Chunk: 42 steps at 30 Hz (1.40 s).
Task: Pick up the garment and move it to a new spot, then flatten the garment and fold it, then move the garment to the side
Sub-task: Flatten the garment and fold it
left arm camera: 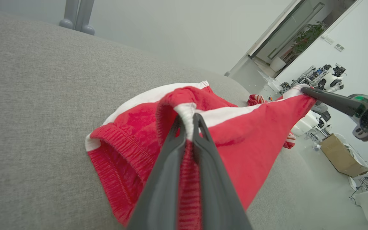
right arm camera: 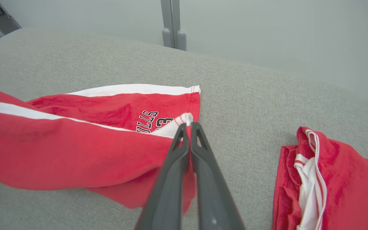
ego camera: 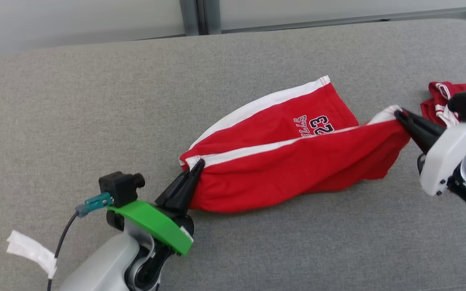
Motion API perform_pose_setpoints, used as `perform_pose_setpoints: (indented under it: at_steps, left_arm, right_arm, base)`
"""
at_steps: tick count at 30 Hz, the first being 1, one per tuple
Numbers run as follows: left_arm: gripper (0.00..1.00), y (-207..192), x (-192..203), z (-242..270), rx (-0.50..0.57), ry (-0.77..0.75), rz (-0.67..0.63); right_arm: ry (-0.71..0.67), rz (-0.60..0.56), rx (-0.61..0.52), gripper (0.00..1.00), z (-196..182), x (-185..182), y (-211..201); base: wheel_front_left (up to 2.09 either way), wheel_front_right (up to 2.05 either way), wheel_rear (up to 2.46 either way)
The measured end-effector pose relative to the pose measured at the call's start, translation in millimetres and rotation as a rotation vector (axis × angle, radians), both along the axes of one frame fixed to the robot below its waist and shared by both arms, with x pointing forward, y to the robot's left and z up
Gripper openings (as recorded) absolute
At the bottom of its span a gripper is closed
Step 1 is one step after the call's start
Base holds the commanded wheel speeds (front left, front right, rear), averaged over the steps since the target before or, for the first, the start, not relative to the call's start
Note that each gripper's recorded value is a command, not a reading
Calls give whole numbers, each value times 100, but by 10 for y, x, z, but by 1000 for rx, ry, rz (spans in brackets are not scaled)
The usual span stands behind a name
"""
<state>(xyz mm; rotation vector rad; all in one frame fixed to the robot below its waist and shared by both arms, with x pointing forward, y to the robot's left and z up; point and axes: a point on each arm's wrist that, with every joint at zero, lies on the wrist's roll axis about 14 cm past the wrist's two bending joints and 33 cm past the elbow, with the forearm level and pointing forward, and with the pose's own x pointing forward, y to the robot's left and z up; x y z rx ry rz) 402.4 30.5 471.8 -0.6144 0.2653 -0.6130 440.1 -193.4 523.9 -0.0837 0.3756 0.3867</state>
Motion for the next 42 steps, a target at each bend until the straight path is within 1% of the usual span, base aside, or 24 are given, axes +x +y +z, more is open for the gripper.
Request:
perform_pose_setpoints:
  at_steps: [3, 7, 14, 19, 24, 25, 26, 27, 32, 36, 39, 42]
  left_arm:
    - [0, -13, 177, -82, 14, 21, 28]
    - [0, 19, 393, -198, 16, 64, 98]
    - [0, 99, 628, -383, 28, 112, 180]
    - [0, 244, 747, -464, 25, 132, 249]
    - [0, 388, 750, -588, 36, 163, 302]
    - [16, 398, 744, -603, 39, 166, 303]
    - [65, 410, 737, -621, 45, 168, 305]
    - [100, 421, 729, -637, 46, 172, 308]
    - [100, 428, 754, -564, 49, 145, 315]
    - [100, 452, 832, -298, 35, 55, 327]
    - [100, 551, 818, -105, 58, -33, 349]
    - [100, 770, 752, 19, 84, -95, 408]
  right_arm:
    - [-6, 9, -38, 0, -44, 228, 19]
    - [-23, 2, -59, 0, -98, 539, 14]
    - [-37, 11, -53, 0, -275, 999, 150]
    - [-33, 38, -65, 0, -493, 1217, 309]
    - [-44, 68, -62, 0, -644, 1383, 514]
    - [-46, 68, -57, 0, -663, 1401, 536]
    - [-44, 70, -54, 91, -692, 1418, 564]
    - [-38, 73, -54, 100, -724, 1429, 588]
    - [-36, 71, -43, 100, -745, 1436, 603]
    - [-43, 61, -40, 100, -668, 1400, 535]
    - [-44, 43, -29, 100, -600, 1344, 438]
    - [-40, 11, 29, 100, -537, 1257, 361]
  base:
    - [0, 0, 0]
    - [0, 0, 0]
    - [0, 0, 0]
    - [0, 0, 0]
    - [0, 0, 0]
    - [0, 0, 0]
    - [0, 0, 0]
    - [0, 0, 0]
    - [0, 0, 0]
    - [0, 0, 0]
    - [0, 0, 0]
    - [0, 0, 0]
